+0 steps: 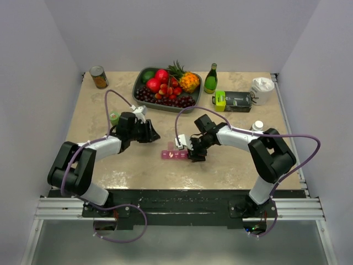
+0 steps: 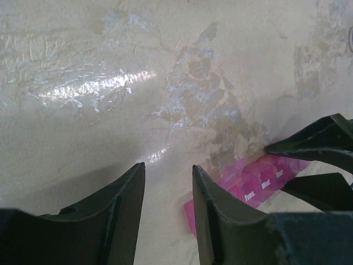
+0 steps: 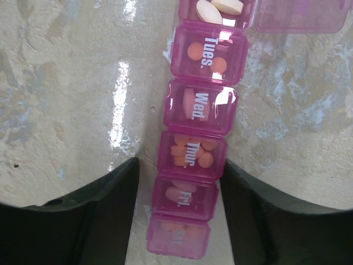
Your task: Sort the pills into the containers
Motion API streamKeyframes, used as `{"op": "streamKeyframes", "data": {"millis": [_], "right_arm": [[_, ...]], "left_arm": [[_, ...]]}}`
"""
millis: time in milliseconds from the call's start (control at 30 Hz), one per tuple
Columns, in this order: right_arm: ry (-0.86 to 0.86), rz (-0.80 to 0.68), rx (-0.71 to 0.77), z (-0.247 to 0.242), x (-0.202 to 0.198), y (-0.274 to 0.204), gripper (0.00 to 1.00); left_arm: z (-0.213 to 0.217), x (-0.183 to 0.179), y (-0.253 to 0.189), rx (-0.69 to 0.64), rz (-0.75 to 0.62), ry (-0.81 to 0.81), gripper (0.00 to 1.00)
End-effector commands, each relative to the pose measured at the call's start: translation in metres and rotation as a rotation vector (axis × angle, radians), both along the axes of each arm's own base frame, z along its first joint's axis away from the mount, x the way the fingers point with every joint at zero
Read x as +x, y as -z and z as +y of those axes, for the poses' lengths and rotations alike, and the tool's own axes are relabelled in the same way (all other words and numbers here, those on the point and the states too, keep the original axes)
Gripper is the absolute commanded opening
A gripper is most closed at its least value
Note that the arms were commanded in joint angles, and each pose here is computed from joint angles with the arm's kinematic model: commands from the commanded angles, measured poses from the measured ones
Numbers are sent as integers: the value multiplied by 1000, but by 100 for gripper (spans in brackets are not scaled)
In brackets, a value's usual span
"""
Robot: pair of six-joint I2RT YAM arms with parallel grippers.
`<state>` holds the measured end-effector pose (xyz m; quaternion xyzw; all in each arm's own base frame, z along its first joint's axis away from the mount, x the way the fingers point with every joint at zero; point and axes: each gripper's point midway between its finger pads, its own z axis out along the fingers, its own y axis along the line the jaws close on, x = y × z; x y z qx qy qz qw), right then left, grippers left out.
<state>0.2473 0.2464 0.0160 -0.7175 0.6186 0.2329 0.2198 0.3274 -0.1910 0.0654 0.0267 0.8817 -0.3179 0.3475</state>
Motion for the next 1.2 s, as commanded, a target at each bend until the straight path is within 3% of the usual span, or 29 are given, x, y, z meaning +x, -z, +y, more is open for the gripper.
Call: {"op": "streamKeyframes", "data": {"millis": [0,200,433,500,633,767,933,1167], "right_arm": [[5,-49,-13,5,12,-2,55],[19,-54,-26,3,14,1,36],[39,-53,-39,3,17,4,24],[45,-52,-42,2,17,4,22],[55,-54,-49,2,19,5,20],[66,-54,-55,0,20,6,18],[80,-51,-64,0,22,7,17],[95,-47,-74,-1,23,9,17]], "left_arm": [[-11,18,1,9,-31,12,43],[-28,24,11,-16,-18,66,41],[-66,9,14,-84,-4,212,34],[-72,0,12,-113,4,249,29],[-79,-19,1,-185,-4,292,10],[-81,-41,-8,-208,-13,314,3],[-84,-65,-10,-194,17,344,0],[-77,-83,25,-109,147,312,0]]}}
